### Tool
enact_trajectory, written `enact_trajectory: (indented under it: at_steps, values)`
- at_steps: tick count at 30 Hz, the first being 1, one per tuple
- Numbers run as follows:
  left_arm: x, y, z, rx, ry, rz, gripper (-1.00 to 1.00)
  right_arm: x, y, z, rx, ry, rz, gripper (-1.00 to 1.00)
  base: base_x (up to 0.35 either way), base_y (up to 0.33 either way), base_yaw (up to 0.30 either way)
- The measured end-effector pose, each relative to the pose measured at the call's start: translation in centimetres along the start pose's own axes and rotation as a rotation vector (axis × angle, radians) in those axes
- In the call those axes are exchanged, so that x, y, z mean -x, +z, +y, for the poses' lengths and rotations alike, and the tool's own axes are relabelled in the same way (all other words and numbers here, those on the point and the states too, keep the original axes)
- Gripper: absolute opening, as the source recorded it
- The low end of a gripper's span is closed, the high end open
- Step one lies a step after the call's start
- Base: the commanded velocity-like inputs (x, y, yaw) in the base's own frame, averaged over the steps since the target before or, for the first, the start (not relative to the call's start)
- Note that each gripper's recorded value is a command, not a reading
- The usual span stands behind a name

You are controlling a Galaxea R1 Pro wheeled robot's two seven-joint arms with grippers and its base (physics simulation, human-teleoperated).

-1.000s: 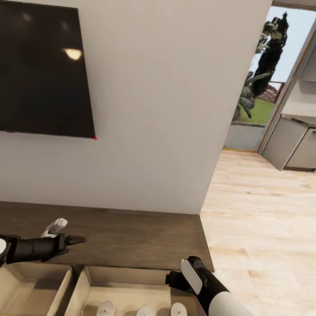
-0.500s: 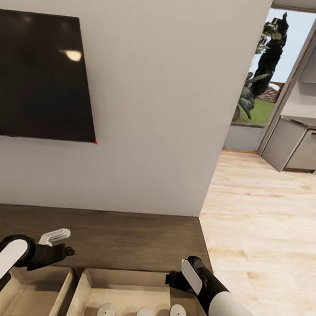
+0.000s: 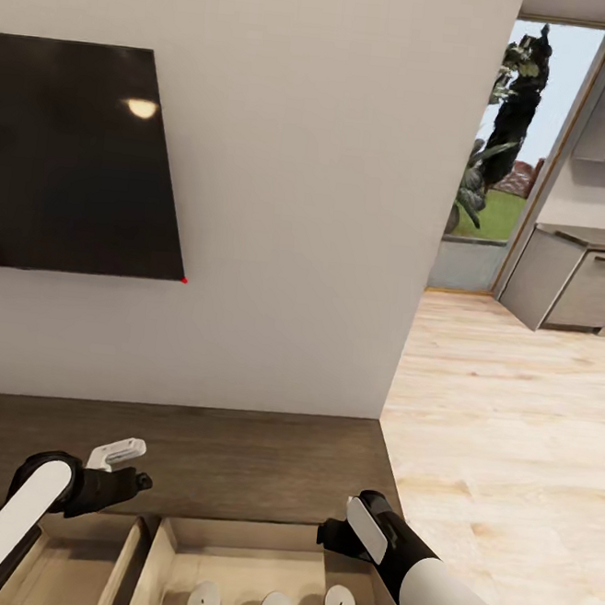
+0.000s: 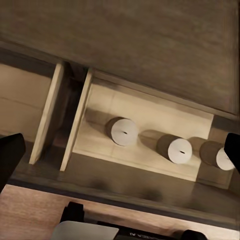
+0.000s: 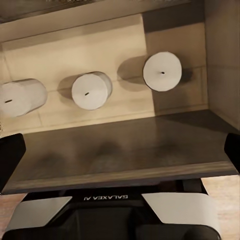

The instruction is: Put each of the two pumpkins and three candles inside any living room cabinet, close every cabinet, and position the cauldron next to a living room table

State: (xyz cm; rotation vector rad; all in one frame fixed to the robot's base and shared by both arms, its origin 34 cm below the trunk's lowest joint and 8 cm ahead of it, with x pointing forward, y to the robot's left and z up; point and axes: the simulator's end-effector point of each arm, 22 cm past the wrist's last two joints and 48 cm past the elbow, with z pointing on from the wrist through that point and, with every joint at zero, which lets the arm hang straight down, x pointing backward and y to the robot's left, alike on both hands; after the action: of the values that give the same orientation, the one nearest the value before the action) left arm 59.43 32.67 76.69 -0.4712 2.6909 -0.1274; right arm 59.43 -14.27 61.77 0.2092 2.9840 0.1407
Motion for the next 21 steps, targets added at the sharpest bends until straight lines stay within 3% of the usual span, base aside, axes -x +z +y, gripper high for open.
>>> enact_trajectory:
  at_steps: [12, 21]
  values:
    - [0.7, -1.8, -0.5, -0.004, 0.002, -0.003, 1.00, 0.2, -1.8, 0.2, 0.000, 0.000, 0.000, 1.00, 0.000, 0.000, 0.000]
    - [0.8, -1.8, -0.6, -0.009, 0.003, -0.003, 1.00, 0.2, -1.8, 0.2, 0.000, 0.000, 0.000, 1.00, -0.027, 0.000, 0.000]
